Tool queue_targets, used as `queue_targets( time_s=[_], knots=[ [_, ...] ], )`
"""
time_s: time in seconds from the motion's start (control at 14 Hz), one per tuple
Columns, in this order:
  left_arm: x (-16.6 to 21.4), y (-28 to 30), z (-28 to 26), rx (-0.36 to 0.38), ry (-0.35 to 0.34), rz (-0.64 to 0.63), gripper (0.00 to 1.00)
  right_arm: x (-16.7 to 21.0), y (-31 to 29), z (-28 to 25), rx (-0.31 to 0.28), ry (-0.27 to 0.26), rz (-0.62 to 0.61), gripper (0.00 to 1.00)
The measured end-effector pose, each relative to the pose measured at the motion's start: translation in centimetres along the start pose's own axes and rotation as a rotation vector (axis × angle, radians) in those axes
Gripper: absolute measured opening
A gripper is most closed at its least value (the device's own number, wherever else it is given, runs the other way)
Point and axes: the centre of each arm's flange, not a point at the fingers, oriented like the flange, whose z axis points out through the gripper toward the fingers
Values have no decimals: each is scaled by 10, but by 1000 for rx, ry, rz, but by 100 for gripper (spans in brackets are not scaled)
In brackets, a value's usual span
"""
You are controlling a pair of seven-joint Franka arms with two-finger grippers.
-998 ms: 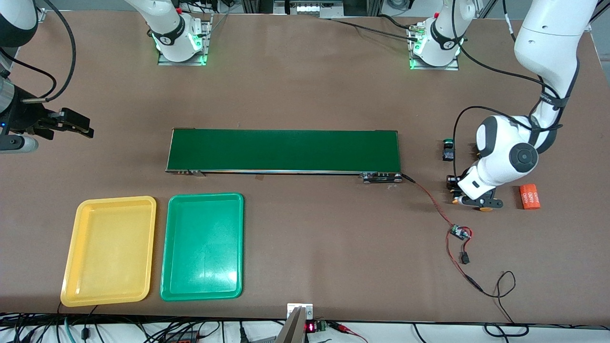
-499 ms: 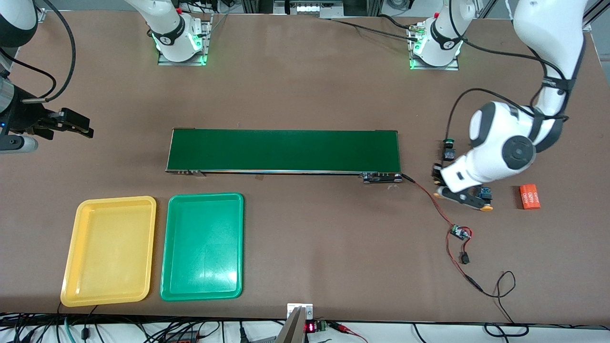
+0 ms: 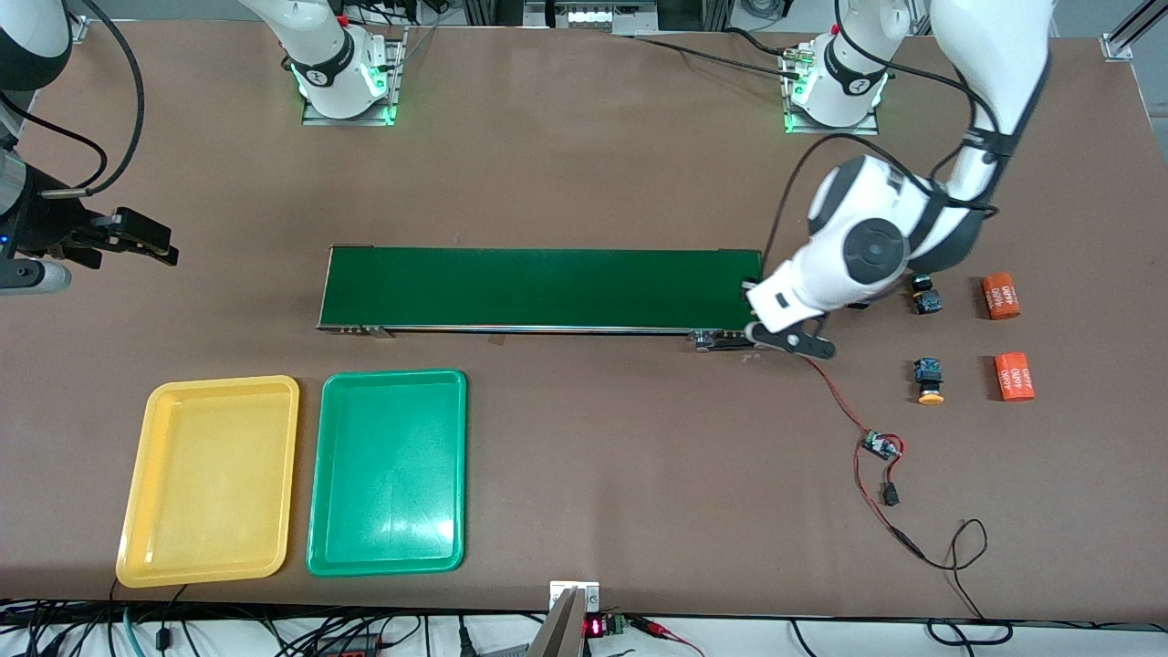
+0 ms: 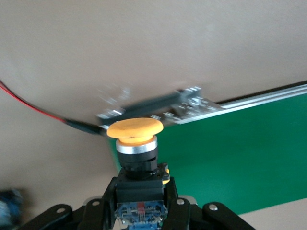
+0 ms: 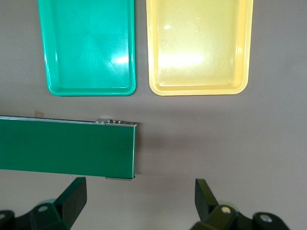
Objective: Sort buttons by color to trays
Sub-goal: 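Carry the button to the conveyor belt and open the left gripper, then move the left gripper back to the second yellow-capped button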
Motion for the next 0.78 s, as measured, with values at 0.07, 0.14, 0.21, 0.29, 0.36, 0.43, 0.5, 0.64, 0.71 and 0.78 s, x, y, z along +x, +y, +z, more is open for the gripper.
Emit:
queue_targets(
  time_s=[0.07, 0.14, 0.21, 0.29, 0.36, 0.43, 0.5, 0.64, 0.71, 0.78],
  knots=[
    [-8, 17, 6, 0, -10, -36, 41, 1, 0, -1, 0, 6, 0, 100],
    [-15, 33, 14, 2, -14, -61, 41, 2, 0, -1, -1, 14, 0, 100],
    [-21, 46, 23, 3, -11, -81, 41, 3, 0, -2, -1, 24, 0, 100],
    [-27, 55, 33, 0, -3, -99, 41, 4, 0, -3, -3, 35, 0, 100],
    [-32, 59, 43, -6, 7, -114, 41, 4, 1, -4, -9, 41, 0, 100],
    [-35, 59, 52, -11, 13, -126, 41, 4, 2, -4, -17, 41, -1, 100],
    [-37, 59, 58, -13, 13, -134, 41, 4, 2, -3, -20, 40, 0, 100],
    [-36, 58, 59, -17, 18, -145, 56, 3, 3, -2, -20, 26, 1, 100],
    [-34, 57, 57, -21, 26, -149, 64, 3, 4, -1, -21, 23, 1, 100],
    [-32, 57, 51, -25, 38, -153, 74, 3, 4, -1, -26, 22, 1, 100]
  ],
)
